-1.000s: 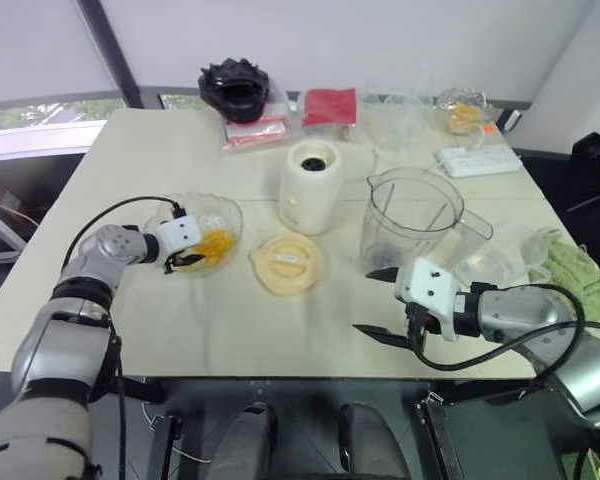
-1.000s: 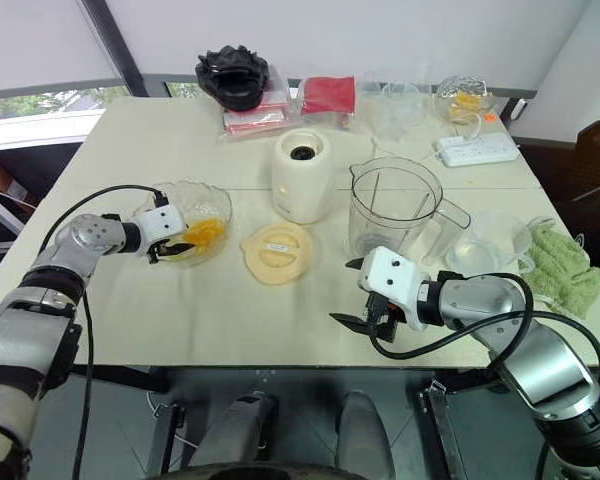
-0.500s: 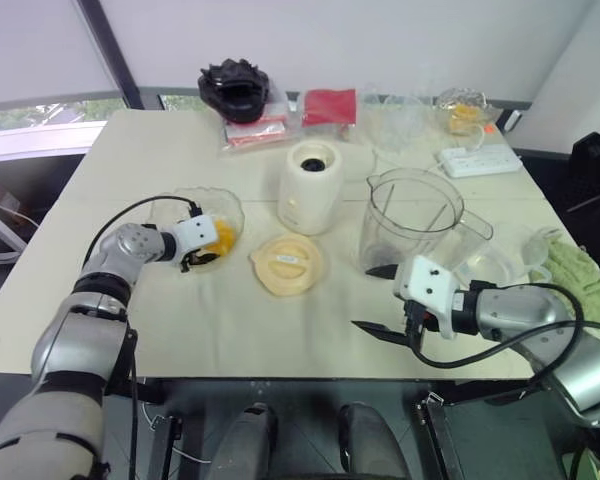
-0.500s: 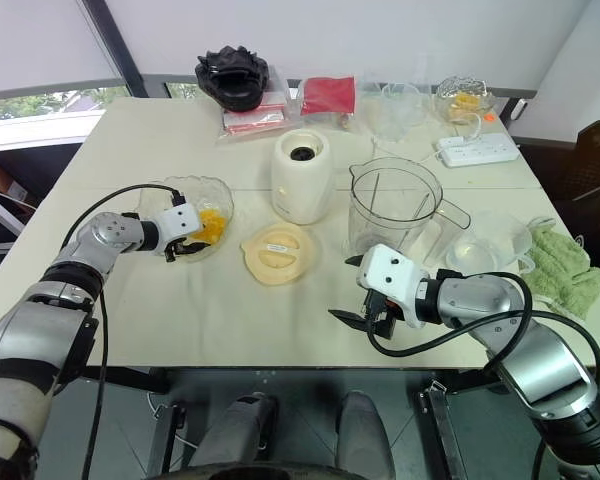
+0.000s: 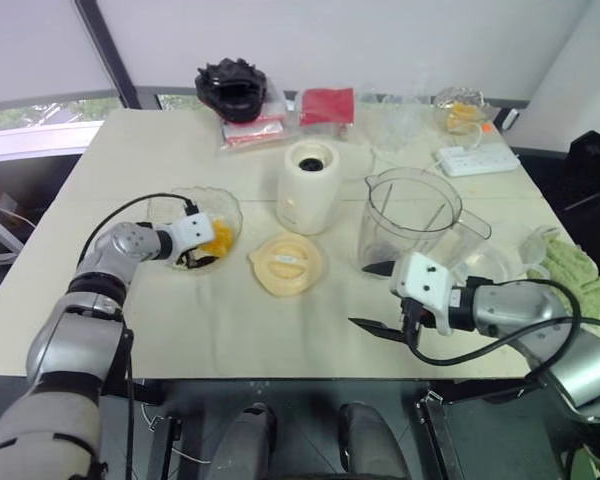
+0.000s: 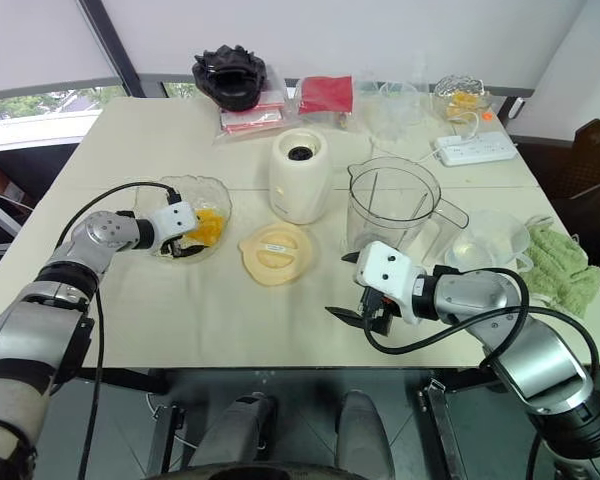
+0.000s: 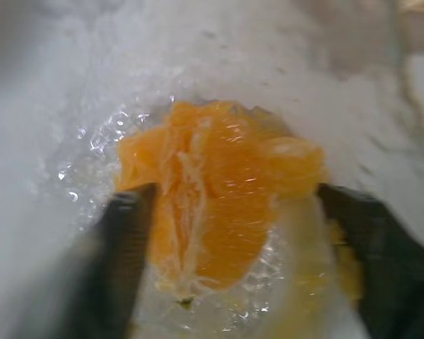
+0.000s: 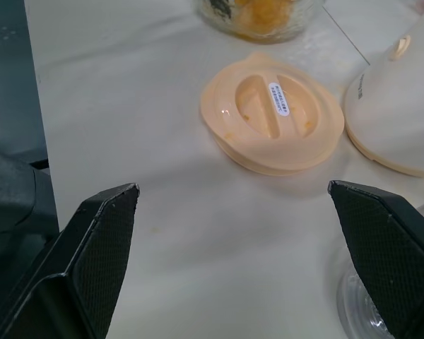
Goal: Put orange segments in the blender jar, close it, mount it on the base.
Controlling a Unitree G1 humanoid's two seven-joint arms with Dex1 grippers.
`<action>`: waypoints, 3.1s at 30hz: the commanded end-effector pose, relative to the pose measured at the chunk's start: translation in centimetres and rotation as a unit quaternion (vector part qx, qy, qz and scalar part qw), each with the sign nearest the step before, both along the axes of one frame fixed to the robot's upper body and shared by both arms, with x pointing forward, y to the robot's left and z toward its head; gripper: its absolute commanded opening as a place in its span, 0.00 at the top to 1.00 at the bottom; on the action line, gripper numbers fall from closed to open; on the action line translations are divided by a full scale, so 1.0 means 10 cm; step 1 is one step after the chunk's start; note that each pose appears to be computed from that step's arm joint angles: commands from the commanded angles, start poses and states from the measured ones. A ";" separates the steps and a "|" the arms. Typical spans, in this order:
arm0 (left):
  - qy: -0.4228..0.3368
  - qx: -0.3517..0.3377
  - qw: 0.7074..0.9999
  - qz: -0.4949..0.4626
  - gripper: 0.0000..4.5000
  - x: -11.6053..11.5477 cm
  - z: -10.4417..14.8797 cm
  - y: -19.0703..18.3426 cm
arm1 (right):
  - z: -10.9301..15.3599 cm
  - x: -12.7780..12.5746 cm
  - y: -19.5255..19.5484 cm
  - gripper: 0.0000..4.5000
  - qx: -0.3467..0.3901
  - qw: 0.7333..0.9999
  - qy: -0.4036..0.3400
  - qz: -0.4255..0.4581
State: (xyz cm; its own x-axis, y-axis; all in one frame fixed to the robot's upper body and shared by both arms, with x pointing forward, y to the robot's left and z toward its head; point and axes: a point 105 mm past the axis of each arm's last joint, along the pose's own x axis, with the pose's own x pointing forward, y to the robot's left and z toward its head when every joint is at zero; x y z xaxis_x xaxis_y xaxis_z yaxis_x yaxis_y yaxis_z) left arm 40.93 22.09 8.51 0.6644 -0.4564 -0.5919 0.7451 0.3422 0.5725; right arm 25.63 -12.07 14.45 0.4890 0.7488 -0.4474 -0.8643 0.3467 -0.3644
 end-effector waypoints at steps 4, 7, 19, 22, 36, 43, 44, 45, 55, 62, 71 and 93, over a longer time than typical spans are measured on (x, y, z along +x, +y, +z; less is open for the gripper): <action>-0.002 -0.016 1.000 0.026 0.02 0.04 0.14 0.11 | 0.06 0.00 0.04 0.00 0.003 1.000 -0.015 0.012; -0.003 -0.023 0.999 0.034 0.02 0.07 0.21 0.13 | 0.07 0.01 0.05 0.00 0.003 1.000 -0.017 0.012; 0.069 -0.077 0.993 0.061 0.02 0.08 0.47 0.18 | 0.09 0.05 0.07 0.00 0.002 1.000 -0.025 0.013; 0.067 -0.065 0.994 0.065 0.02 0.09 0.51 0.21 | 0.09 0.06 0.08 0.00 0.003 1.000 -0.027 0.013; 0.018 0.039 0.998 0.048 0.02 0.17 0.35 0.13 | 0.07 0.03 0.08 0.00 0.006 1.000 -0.023 0.007; 0.014 0.065 0.997 0.048 0.02 0.21 0.22 0.04 | 0.07 0.02 0.06 0.00 0.006 1.000 -0.024 0.000; 0.014 0.070 0.996 0.050 0.02 0.21 0.21 0.04 | 0.07 0.02 0.06 0.00 0.006 1.000 -0.024 0.000; 0.014 0.074 0.996 0.053 0.02 0.21 0.19 0.05 | 0.07 0.02 0.06 0.00 0.006 1.000 -0.025 -0.001; 0.026 0.071 0.993 0.092 0.02 0.21 0.06 0.08 | 0.08 0.02 0.05 0.00 0.007 1.000 -0.029 -0.008; 0.050 0.036 0.990 0.124 0.31 0.19 -0.01 0.11 | 0.10 0.05 0.05 0.00 0.006 0.999 -0.036 -0.010; 0.072 0.020 0.987 0.142 0.64 0.14 -0.07 0.15 | 0.10 0.05 0.05 0.00 0.005 0.999 -0.037 -0.010; 0.052 -0.093 0.979 0.171 0.95 0.12 0.32 0.45 | 0.09 0.06 0.07 0.00 0.007 0.999 -0.038 -0.009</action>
